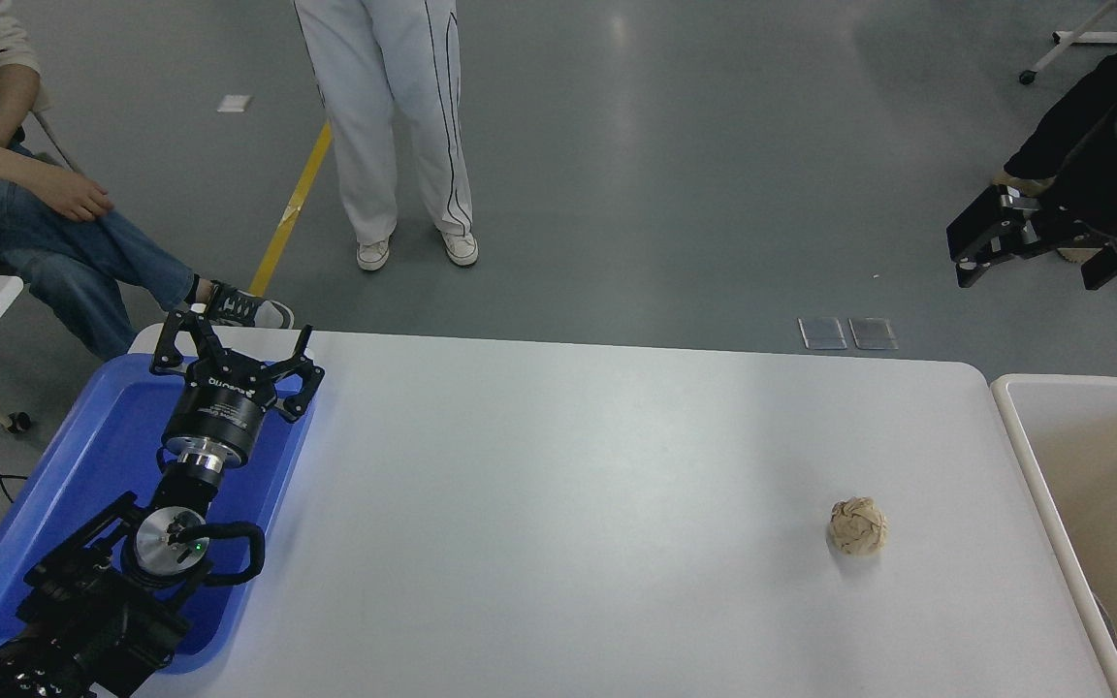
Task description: Pick up paper ball place in dustbin
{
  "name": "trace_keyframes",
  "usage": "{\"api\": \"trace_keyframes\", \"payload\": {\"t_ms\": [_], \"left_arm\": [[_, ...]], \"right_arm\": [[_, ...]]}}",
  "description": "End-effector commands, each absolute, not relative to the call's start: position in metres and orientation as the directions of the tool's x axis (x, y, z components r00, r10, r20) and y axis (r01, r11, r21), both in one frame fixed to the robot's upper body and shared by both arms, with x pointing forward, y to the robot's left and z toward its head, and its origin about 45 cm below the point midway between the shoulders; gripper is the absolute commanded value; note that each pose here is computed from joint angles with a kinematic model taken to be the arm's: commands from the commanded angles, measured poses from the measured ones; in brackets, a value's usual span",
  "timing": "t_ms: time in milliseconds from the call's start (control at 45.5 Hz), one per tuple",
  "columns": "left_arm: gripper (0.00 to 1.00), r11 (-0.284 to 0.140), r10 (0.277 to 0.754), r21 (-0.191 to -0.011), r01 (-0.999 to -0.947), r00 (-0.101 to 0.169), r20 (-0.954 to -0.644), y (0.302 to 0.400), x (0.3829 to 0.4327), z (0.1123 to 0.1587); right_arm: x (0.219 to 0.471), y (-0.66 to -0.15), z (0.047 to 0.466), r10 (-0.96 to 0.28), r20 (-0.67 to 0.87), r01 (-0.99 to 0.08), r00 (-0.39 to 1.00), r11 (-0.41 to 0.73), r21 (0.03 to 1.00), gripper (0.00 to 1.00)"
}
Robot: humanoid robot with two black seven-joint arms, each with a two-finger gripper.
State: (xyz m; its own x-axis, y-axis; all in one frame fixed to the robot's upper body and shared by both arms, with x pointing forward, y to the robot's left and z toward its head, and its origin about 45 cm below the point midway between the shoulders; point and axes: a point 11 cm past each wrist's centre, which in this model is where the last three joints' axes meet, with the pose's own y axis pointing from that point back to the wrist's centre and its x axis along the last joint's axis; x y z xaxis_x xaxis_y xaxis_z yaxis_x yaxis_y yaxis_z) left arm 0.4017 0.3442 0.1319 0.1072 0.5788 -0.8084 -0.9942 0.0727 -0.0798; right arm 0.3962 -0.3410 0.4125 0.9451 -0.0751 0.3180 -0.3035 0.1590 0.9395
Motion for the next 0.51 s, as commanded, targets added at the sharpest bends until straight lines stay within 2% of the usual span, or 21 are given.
{"api": "trace_keyframes", "payload": {"t_ms": [0, 484], "left_arm": [[1.00, 0.075, 0.581, -0.079, -0.9940, 0.108, -0.807, 0.3436, 0.4016, 0.1317], [1.00, 0.076, 0.580, -0.079, -0.9940, 0.108, -0.807, 0.3436, 0.4016, 0.1316]], "right_arm": [[0.3963, -0.3410, 0.4132, -0.075, 0.320, -0.305, 0.945, 0.160, 0.939, 1.00], [0.3983, -0.3356, 0.4170, -0.065, 0.330, -0.317, 0.942, 0.150, 0.936, 1.00]]}}
